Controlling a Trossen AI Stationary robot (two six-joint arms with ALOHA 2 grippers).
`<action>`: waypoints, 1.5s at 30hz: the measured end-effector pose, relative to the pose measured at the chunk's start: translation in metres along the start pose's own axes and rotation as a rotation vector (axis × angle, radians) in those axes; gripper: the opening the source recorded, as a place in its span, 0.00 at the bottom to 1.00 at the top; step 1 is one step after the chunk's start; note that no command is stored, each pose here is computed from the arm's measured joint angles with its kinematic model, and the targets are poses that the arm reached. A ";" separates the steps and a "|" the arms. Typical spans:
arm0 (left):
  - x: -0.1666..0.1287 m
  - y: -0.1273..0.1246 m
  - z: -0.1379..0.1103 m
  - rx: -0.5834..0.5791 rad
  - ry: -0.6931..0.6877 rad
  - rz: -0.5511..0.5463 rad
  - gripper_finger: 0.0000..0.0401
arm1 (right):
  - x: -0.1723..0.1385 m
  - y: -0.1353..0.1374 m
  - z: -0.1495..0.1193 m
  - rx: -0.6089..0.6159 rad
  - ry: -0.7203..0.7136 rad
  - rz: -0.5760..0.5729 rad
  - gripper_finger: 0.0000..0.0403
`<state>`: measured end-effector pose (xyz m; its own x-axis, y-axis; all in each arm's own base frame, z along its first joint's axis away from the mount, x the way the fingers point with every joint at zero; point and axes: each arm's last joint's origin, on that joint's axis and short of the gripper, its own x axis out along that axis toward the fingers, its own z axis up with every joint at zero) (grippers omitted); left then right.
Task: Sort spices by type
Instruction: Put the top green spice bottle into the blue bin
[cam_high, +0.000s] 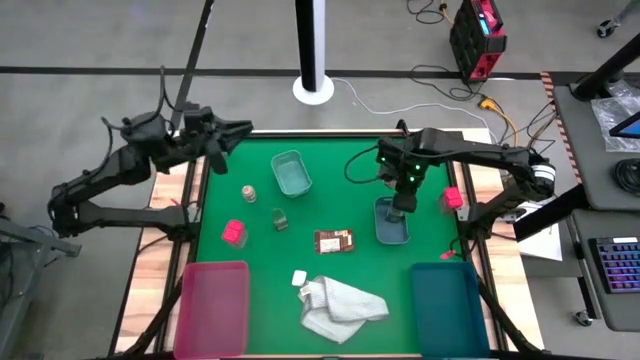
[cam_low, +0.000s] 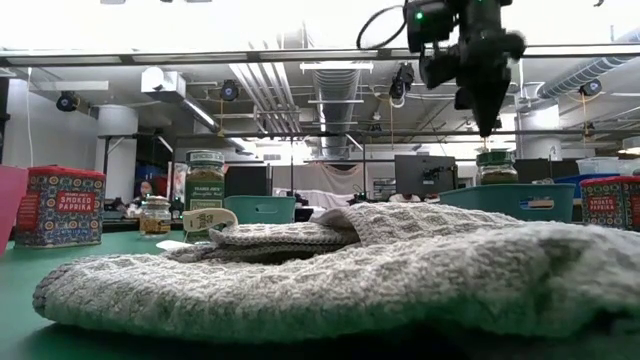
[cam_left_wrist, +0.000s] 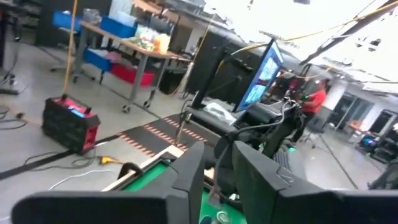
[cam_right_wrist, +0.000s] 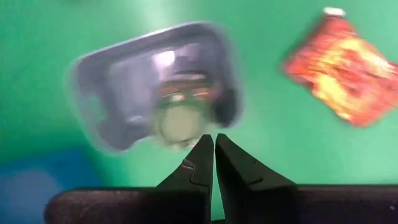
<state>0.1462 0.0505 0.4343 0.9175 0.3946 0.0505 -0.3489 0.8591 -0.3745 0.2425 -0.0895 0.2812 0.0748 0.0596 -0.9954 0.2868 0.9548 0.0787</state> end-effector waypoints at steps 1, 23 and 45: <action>-0.001 -0.001 0.003 0.001 0.005 0.019 0.15 | 0.002 -0.004 0.000 0.022 -0.007 -0.010 0.02; 0.010 -0.011 0.027 0.116 0.188 0.142 0.09 | 0.011 -0.010 -0.044 0.300 -0.176 0.044 0.02; 0.025 -0.011 0.022 0.142 0.221 0.151 0.09 | 0.032 0.010 -0.049 0.389 -0.150 0.164 0.02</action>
<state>0.1685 0.0577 0.4604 0.8672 0.4540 -0.2045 -0.4933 0.8393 -0.2288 0.2012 -0.0642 0.2476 0.2787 0.1306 -0.9515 0.5954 0.7539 0.2779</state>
